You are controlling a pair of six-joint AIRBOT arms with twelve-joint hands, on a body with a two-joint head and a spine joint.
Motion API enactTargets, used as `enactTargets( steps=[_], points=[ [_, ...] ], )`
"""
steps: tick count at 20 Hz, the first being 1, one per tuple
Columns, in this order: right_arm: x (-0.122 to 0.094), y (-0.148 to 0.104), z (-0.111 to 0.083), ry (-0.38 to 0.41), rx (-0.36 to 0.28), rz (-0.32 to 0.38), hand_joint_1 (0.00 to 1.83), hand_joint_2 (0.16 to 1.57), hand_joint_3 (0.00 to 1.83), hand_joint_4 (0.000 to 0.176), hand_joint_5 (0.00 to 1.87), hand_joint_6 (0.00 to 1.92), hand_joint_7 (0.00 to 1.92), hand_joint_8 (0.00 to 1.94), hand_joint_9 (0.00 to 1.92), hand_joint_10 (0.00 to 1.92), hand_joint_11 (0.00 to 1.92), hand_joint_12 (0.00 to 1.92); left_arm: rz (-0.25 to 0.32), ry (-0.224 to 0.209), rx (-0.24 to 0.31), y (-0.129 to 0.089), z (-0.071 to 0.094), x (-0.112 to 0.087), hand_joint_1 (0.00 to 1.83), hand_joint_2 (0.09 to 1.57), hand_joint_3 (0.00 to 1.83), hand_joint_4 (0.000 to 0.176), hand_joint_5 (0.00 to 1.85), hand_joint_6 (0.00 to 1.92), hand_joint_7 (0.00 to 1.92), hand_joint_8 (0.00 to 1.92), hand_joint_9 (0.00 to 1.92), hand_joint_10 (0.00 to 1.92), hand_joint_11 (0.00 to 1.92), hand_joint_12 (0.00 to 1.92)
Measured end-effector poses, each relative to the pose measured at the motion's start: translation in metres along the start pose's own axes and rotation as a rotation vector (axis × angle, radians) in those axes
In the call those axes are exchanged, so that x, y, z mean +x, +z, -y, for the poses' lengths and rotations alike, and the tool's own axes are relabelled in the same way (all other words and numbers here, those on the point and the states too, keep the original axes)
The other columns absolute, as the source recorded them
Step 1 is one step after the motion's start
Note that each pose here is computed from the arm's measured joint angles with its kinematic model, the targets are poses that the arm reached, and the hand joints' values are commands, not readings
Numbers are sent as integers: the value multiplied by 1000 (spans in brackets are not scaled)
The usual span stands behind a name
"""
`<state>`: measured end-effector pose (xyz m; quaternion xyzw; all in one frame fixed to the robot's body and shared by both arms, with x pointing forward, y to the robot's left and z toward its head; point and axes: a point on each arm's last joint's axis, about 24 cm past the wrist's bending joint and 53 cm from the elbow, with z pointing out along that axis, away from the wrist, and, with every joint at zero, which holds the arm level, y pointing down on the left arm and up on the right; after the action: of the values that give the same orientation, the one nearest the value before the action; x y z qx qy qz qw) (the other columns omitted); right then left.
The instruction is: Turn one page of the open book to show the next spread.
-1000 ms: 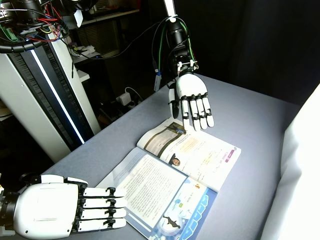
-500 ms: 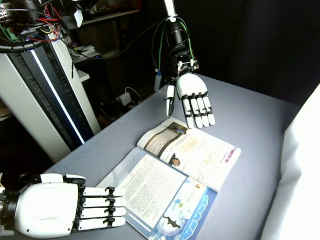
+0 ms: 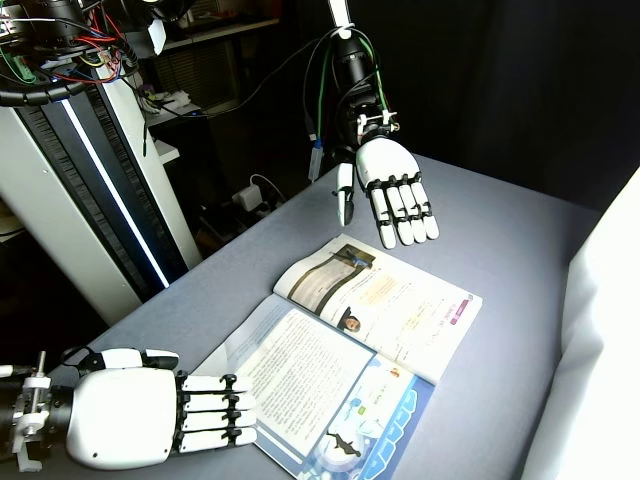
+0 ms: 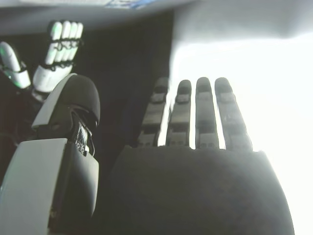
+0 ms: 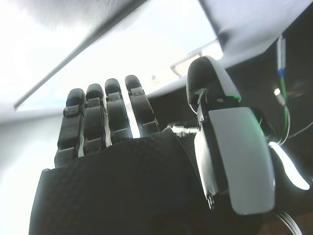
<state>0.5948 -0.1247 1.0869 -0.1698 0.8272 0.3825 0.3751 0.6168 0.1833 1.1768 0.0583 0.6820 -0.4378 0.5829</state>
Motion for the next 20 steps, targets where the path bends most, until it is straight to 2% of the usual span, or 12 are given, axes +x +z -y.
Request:
enactTargets(
  steps=[3, 7, 20],
  points=[
    [-3, 1, -5, -28, -10, -14, 0, 1282, 0, 0, 13, 1, 0, 0, 0, 0, 3, 2, -1, 3, 2, -1, 0, 1, 245, 1352, 0, 0, 114, 10, 16, 3, 0, 0, 0, 0],
    [-7, 2, -11, -57, -25, -24, 0, 1281, 0, 0, 48, 17, 0, 0, 0, 0, 0, 0, 7, 7, -7, -4, -2, -3, 271, 1350, 0, 0, 121, 9, 12, 0, 0, 0, 0, 0],
    [11, 21, -14, -48, -43, -92, 0, 1274, 0, 0, 54, 9, 0, 0, 0, 0, 0, 0, 29, 3, -14, -7, -3, -8, 178, 1374, 7, 0, 109, 14, 0, 0, 0, 0, 0, 0]
  ],
)
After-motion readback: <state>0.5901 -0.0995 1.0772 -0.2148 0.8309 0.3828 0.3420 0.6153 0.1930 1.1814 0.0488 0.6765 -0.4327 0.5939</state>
